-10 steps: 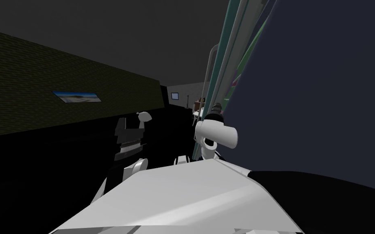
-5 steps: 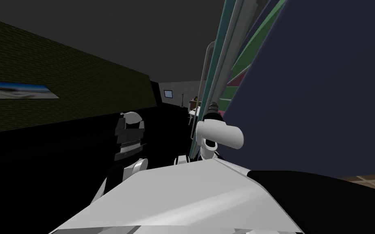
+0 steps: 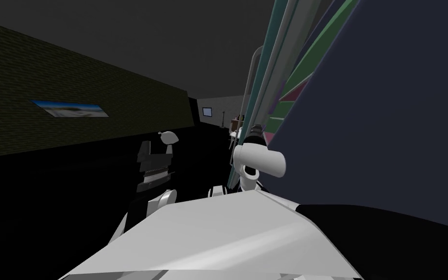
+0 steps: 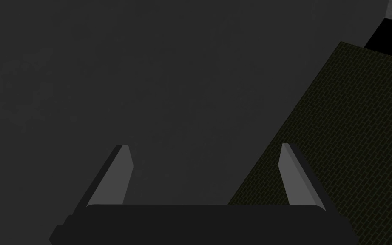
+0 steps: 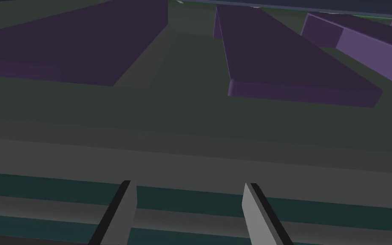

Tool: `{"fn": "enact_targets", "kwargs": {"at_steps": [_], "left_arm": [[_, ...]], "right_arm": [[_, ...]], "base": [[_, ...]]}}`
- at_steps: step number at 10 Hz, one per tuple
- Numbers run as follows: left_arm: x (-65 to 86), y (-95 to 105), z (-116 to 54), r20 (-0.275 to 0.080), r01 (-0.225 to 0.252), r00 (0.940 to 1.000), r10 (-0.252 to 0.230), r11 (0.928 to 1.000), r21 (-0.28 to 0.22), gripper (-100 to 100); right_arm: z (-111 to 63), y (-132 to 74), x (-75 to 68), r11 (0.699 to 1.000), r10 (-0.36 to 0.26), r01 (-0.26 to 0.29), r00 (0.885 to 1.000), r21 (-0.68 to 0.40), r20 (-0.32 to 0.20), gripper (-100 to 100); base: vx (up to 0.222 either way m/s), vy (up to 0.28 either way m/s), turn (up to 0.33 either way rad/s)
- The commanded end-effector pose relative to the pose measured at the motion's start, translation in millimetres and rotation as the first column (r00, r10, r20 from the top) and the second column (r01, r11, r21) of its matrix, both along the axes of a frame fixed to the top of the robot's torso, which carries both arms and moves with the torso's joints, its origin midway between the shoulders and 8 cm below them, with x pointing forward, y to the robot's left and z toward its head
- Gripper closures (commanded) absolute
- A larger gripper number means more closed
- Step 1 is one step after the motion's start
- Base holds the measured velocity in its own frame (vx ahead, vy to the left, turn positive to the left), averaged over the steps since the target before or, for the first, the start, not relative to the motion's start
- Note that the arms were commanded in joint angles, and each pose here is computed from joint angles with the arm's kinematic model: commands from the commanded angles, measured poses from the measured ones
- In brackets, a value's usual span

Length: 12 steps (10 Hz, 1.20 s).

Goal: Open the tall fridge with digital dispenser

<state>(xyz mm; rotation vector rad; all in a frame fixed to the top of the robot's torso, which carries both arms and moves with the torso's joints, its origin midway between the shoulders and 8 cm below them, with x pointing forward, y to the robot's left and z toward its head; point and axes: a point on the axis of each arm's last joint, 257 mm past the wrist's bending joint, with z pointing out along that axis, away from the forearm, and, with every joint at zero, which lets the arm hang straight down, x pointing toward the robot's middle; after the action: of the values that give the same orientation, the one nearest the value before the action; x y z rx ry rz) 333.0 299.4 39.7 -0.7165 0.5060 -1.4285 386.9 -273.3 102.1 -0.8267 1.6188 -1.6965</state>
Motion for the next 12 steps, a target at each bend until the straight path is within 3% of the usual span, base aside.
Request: {"fn": "enact_targets", "kwargs": {"at_steps": [1, 3, 5, 6, 7, 8, 9, 10, 11, 12], "left_arm": [[0.0, 0.0, 0.0, 0.000, 0.000, 1.0000, 0.000, 1.0000, 0.000, 0], [0.0, 0.0, 0.0, 0.000, 0.000, 1.0000, 0.000, 1.0000, 0.000, 0], [0.0, 0.0, 0.0, 0.000, 0.000, 1.0000, 0.000, 1.0000, 0.000, 0], [-0.1, 0.0, -0.1, 0.000, 0.000, 1.0000, 0.000, 1.0000, 0.000, 0], [-0.1, 0.0, 0.0, 0.000, 0.000, 1.0000, 0.000, 1.0000, 0.000, 0], [-0.1, 0.0, -0.1, 0.000, 0.000, 1.0000, 0.000, 1.0000, 0.000, 0], [-0.1, 0.0, 0.0, 0.000, 0.000, 1.0000, 0.000, 1.0000, 0.000, 0], [-0.1, 0.0, 0.0, 0.000, 0.000, 1.0000, 0.000, 1.0000, 0.000, 0], [-0.1, 0.0, 0.0, 0.000, 0.000, 1.0000, 0.000, 1.0000, 0.000, 0], [-0.1, 0.0, -0.1, 0.000, 0.000, 1.0000, 0.000, 1.0000, 0.000, 0]], "right_arm": [[5.4, -12, -7.0, 0.999, -0.052, 0.053, 0.998, -0.013, 0.022, 100], [-2.8, -10, -6.2, 0.999, -0.049, 0.049, 0.999, -0.003, -0.001, 100], [1.2, -25, -5.0, 0.988, -0.156, 0.156, 0.988, 0.004, 0.002, 100], [-1.3, -26, -3.2, 0.985, -0.175, 0.174, 0.985, -0.009, -0.011, 100], [3.5, -35, -5.3, 0.974, -0.224, 0.224, 0.974, 0.000, 0.002, 100], [-0.4, -34, -1.1, 0.971, -0.239, 0.239, 0.971, -0.019, -0.019, 100], [5.2, -43, -4.8, 0.956, -0.293, 0.293, 0.956, -0.009, -0.003, 100], [2.1, -42, -1.0, 0.953, -0.302, 0.302, 0.953, -0.026, -0.019, 100], [7.3, -50, -4.0, 0.935, -0.353, 0.353, 0.935, -0.017, -0.005, 100], [5.2, -49, -1.8, 0.931, -0.364, 0.364, 0.931, -0.031, -0.016, 100]], "base": [[-0.050, -0.018, 0.130], [-0.041, -0.005, 0.098], [0.093, 0.072, 0.261], [0.118, 0.078, 0.121], [0.129, 0.109, 0.181], [0.126, 0.060, 0.088], [0.131, 0.046, 0.180], [0.104, 0.031, 0.117], [0.106, 0.040, 0.217], [0.077, 0.026, 0.089]]}}
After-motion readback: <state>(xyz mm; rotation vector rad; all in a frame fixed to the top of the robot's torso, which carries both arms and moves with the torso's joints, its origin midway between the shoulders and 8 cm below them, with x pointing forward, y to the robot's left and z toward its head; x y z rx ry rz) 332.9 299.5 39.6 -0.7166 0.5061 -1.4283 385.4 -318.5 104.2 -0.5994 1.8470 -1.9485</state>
